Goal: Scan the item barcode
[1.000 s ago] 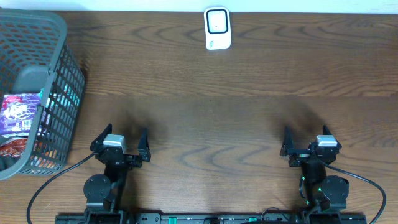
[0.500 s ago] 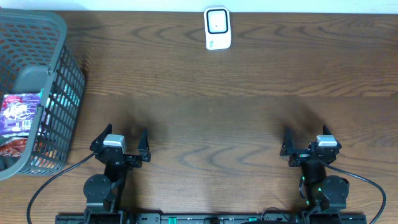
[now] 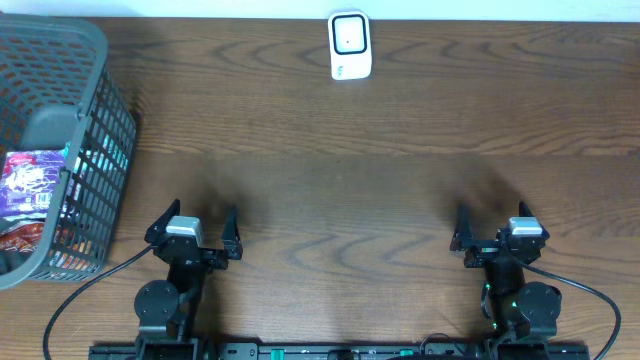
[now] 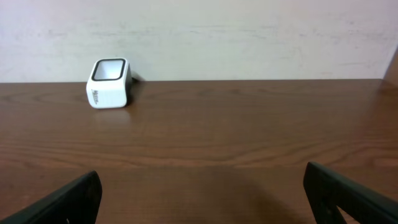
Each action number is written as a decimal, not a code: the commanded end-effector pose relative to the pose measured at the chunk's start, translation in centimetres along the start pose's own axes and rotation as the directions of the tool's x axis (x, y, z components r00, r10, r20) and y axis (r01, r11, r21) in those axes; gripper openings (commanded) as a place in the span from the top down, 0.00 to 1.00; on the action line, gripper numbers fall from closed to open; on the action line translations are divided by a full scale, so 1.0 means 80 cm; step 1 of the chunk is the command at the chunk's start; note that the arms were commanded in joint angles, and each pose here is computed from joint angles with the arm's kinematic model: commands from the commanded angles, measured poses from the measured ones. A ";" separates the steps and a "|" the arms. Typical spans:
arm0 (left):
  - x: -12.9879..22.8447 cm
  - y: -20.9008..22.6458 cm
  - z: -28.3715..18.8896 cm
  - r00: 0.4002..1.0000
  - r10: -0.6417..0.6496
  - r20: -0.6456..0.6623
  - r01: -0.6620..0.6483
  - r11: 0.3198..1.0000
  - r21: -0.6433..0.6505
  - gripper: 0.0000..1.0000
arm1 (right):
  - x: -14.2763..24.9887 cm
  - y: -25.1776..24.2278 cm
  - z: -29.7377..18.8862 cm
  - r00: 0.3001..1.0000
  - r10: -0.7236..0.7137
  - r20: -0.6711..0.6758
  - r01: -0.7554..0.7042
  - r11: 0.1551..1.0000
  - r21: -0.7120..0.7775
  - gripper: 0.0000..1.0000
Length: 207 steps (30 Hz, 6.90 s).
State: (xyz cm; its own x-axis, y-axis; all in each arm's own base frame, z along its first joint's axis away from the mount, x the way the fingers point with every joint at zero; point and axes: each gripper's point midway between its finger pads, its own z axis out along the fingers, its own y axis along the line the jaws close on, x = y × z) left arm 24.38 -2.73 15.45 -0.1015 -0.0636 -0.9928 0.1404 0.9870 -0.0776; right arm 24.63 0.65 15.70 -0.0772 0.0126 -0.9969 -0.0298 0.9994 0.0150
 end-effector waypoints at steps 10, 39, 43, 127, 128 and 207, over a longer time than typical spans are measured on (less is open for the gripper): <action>0.018 0.001 0.000 0.999 -0.004 -0.048 0.004 1.000 0.001 0.02 | 0.001 -0.003 0.000 1.000 0.008 0.002 -0.008 1.000 0.011 0.01; -0.222 -0.053 -0.074 0.841 -0.210 0.498 0.075 0.958 0.278 0.02 | 0.001 -0.003 0.000 1.000 0.008 0.002 -0.008 1.000 0.011 0.01; -0.284 -0.020 -0.082 0.803 -0.141 0.579 0.101 0.990 0.102 0.02 | 0.001 -0.003 0.000 1.000 0.008 0.002 -0.008 1.000 0.011 0.01; 0.090 0.459 0.100 0.390 -0.872 -0.295 -0.192 0.237 -0.952 0.91 | 0.001 -0.003 0.000 1.000 0.008 0.002 -0.008 1.000 0.011 0.01; 0.089 0.458 0.099 0.388 -0.873 -0.297 -0.194 0.238 -0.952 0.92 | 0.001 -0.003 0.000 1.000 0.008 0.002 -0.008 1.000 0.011 0.01; 0.008 -0.289 0.248 0.391 0.107 -0.914 0.176 0.966 0.188 0.93 | 0.001 -0.003 0.000 1.000 0.008 0.002 -0.008 1.000 0.011 0.01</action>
State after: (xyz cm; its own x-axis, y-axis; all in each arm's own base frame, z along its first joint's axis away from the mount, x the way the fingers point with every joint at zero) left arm 40.81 -27.51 15.47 -0.9254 0.2036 -0.3196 0.2952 0.9162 -0.2711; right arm 24.63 0.64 15.70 -0.0772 0.0126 -0.9969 -0.0290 0.9995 0.0149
